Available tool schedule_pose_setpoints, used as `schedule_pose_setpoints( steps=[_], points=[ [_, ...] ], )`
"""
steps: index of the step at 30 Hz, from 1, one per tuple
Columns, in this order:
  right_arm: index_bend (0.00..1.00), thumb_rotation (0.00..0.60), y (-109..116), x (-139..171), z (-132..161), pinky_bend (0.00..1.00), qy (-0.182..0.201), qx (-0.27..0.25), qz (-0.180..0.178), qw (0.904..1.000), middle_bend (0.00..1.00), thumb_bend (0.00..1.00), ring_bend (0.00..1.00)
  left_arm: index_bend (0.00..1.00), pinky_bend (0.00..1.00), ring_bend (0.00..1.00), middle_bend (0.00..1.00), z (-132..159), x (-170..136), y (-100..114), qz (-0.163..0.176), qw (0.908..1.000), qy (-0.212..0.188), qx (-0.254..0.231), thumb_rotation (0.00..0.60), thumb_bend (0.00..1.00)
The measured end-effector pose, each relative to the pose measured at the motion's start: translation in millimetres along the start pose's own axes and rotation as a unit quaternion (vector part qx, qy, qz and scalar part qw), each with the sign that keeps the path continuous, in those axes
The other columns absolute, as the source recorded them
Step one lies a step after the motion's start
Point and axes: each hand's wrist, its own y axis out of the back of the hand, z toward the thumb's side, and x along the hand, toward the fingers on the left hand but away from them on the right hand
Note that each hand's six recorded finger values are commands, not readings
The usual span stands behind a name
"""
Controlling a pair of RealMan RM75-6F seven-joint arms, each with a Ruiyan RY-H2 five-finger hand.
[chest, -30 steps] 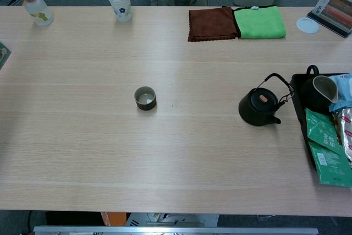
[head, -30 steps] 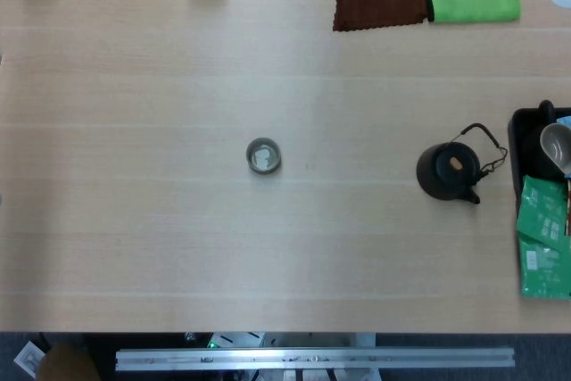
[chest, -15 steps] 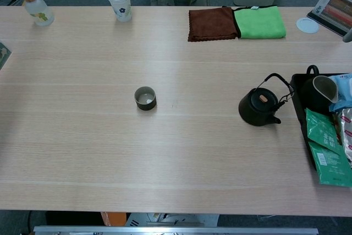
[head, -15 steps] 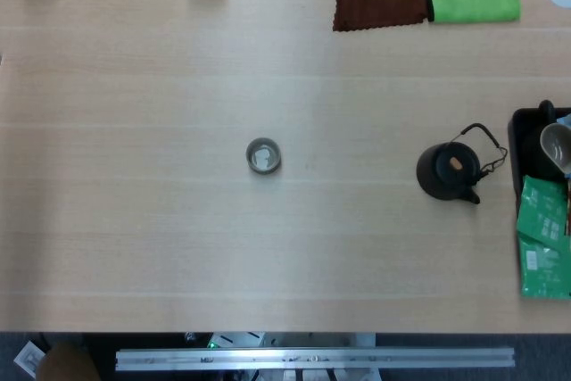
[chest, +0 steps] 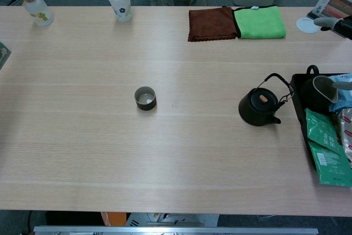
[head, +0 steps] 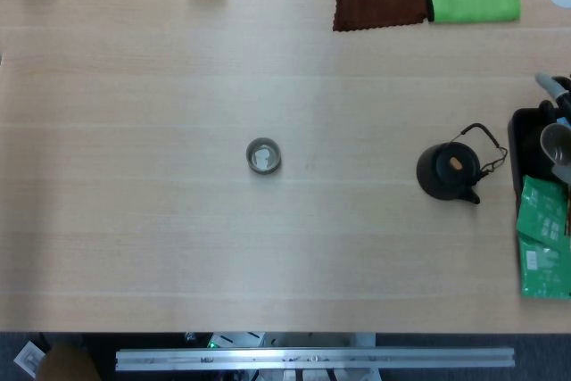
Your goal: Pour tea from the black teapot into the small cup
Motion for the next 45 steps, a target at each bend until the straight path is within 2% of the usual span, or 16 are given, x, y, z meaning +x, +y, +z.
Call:
schedule_pose_setpoints(
  steps=[5,12,26,45],
  points=[
    [0.00,0.600,-6.5,-5.6,6.9,0.00,0.005,0.025,0.013,0.9996,0.00,0.00,0.00,0.16,0.16,0.20,0.20,-1.1,0.2,-0.5,-0.002,1.0000,0.000,-0.002,0.600,0.20],
    [0.00,0.600,-14.5,-12.8,19.6,0.00,0.016,0.047,0.028,0.9984,0.00,0.00,0.00,0.16,0.16,0.20,0.20,-3.0,0.4,-1.5,-0.003,1.0000,0.000,-0.004,0.600,0.20],
    [0.00,0.600,-50.1,-37.8,59.7,0.00,0.040,0.087,0.077,0.9924,0.00,0.00,0.00,0.16,0.16,0.20,0.20,-12.2,-1.3,-0.9,-0.004,0.9999,0.005,-0.012,0.600,0.20],
    [0.00,0.600,-66.9,-48.1,81.7,0.00,0.044,0.126,0.086,0.9874,0.00,0.00,0.00,0.16,0.16,0.20,0.20,-20.5,-3.3,-4.2,-0.010,0.9997,0.005,-0.024,0.600,0.20]
  ],
)
